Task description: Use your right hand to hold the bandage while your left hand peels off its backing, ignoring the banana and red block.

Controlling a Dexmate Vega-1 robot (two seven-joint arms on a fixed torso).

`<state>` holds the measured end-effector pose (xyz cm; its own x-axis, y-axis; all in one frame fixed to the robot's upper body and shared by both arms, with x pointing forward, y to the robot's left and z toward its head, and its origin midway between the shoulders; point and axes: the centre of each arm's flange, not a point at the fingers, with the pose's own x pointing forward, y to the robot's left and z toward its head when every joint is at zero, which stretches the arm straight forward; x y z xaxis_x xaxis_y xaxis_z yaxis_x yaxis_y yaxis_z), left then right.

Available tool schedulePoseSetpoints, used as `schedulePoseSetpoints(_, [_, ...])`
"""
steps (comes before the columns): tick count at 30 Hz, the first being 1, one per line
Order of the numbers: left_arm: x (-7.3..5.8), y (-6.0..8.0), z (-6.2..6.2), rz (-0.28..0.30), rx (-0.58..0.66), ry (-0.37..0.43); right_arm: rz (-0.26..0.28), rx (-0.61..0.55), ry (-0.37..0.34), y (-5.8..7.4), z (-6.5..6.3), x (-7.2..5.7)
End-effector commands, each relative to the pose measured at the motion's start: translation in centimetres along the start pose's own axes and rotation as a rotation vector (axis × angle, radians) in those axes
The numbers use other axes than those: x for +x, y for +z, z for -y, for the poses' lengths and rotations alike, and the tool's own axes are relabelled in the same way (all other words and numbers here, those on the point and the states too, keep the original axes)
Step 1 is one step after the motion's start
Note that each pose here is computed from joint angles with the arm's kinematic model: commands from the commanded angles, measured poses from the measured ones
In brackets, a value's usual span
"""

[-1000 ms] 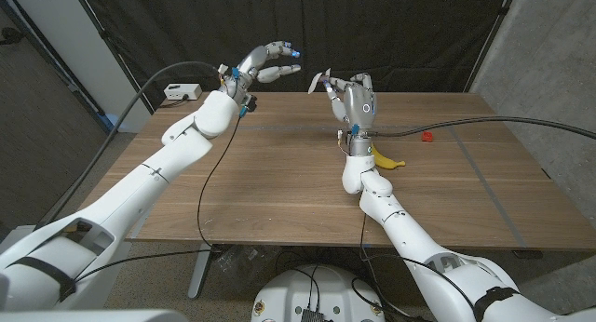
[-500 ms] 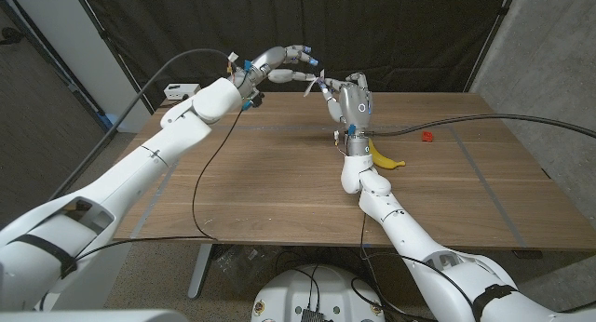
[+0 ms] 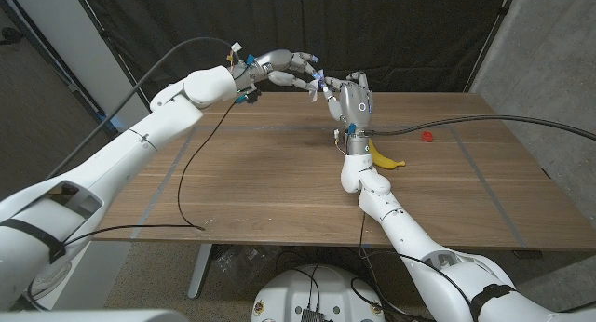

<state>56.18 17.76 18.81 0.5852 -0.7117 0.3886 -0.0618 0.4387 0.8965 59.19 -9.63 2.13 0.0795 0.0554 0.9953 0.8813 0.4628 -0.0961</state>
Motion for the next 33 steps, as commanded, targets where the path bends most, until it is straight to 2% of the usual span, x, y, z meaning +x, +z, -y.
schedulePoseSetpoints(1, [-0.1,0.0,-0.3,-0.029,0.023,-0.040,-0.004,0.002,-0.008,-0.1,0.2,0.1])
schedulePoseSetpoints(9, [0.6,0.1,0.0,-0.039,0.054,-0.062,-0.013,0.001,-0.007,-0.2,0.2,0.1])
schedulePoseSetpoints(21, [0.4,0.5,0.0,-0.030,0.113,-0.026,-0.032,0.011,-0.010,-0.4,0.2,0.1])
schedulePoseSetpoints(24, [-0.2,0.7,-0.1,-0.016,0.107,0.005,-0.041,0.017,-0.010,-0.5,0.1,0.1])
schedulePoseSetpoints(33, [-3.7,1.8,-0.5,0.005,0.140,0.174,-0.188,0.077,-0.024,-1.9,-0.3,0.3])
